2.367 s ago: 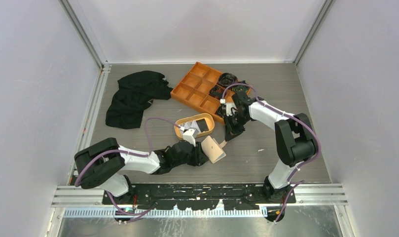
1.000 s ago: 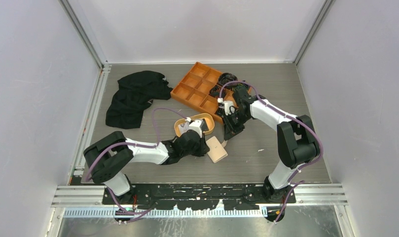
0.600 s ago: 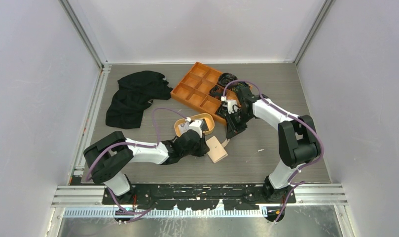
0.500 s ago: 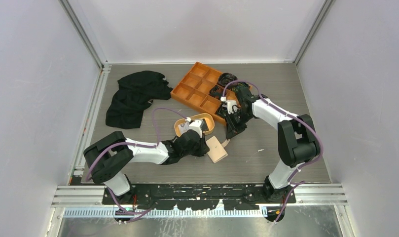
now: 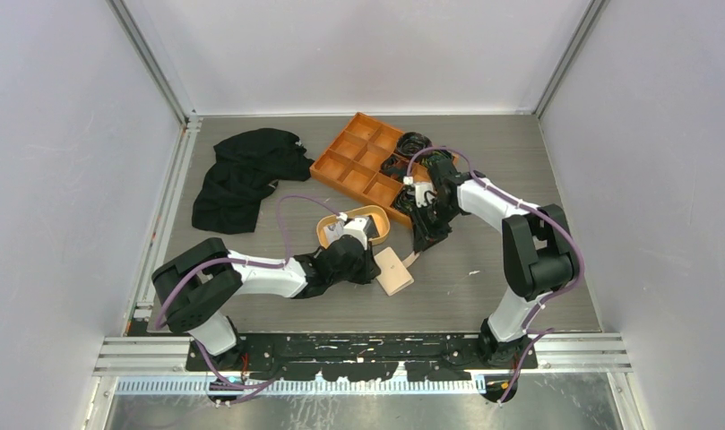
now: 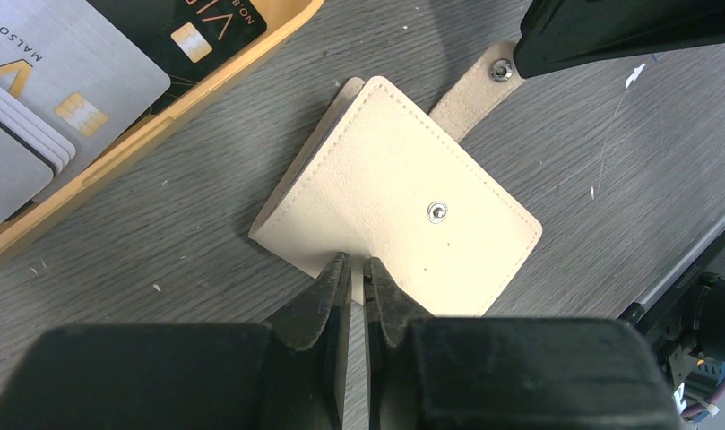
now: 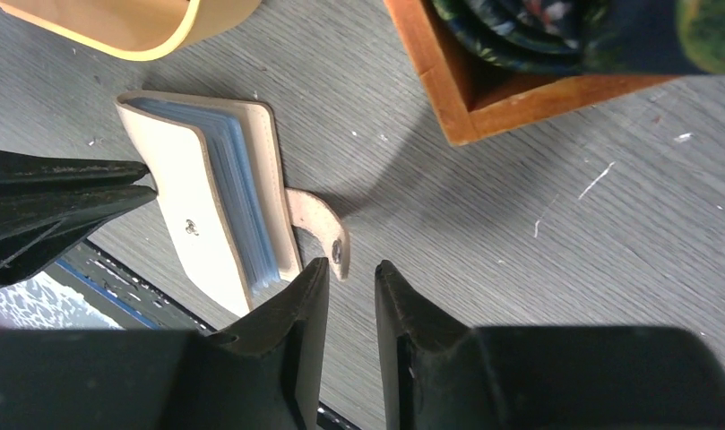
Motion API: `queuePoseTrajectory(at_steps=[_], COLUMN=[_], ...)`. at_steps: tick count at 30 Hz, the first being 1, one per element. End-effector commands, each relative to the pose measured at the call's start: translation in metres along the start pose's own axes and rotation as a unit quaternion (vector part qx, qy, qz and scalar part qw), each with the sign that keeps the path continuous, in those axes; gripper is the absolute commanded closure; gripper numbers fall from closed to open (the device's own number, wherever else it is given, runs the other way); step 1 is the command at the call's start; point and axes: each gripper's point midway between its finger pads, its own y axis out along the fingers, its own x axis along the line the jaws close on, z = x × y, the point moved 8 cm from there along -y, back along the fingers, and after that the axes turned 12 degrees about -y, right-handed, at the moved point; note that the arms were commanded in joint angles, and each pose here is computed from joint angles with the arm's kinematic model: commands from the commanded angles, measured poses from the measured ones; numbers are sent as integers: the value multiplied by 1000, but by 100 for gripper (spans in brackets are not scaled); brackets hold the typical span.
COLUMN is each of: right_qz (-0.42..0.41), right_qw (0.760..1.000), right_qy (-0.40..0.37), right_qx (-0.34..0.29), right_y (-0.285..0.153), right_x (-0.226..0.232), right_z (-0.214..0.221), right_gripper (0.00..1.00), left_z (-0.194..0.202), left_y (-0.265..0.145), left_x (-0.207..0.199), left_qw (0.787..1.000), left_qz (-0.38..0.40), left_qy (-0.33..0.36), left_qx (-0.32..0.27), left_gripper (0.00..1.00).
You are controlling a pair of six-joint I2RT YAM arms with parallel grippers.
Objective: Put the credit cards into the card holder
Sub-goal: Close the card holder at the center of the board.
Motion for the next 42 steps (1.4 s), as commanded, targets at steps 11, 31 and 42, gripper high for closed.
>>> queuePoseTrajectory(at_steps=[11,31,42], right_qz=[-50,-139,-116], right_qw=[998,988,988], right_qy=[21,0,-96], right_qx=[-19,-61,-39], right_y=[-4,-23,-15], right_x=[-1,15,47], right_z=[-10,-12,-13], right_gripper=[73,99,99], left_z=[1,1,3], left_y=[0,0,5], left_x=[-3,-8,-20], left_qw=[1000,1000,999], left_qz=[1,11,28], left_qy=[10,4,-3], left_qx=[19,23,32], left_gripper=[89,91,92])
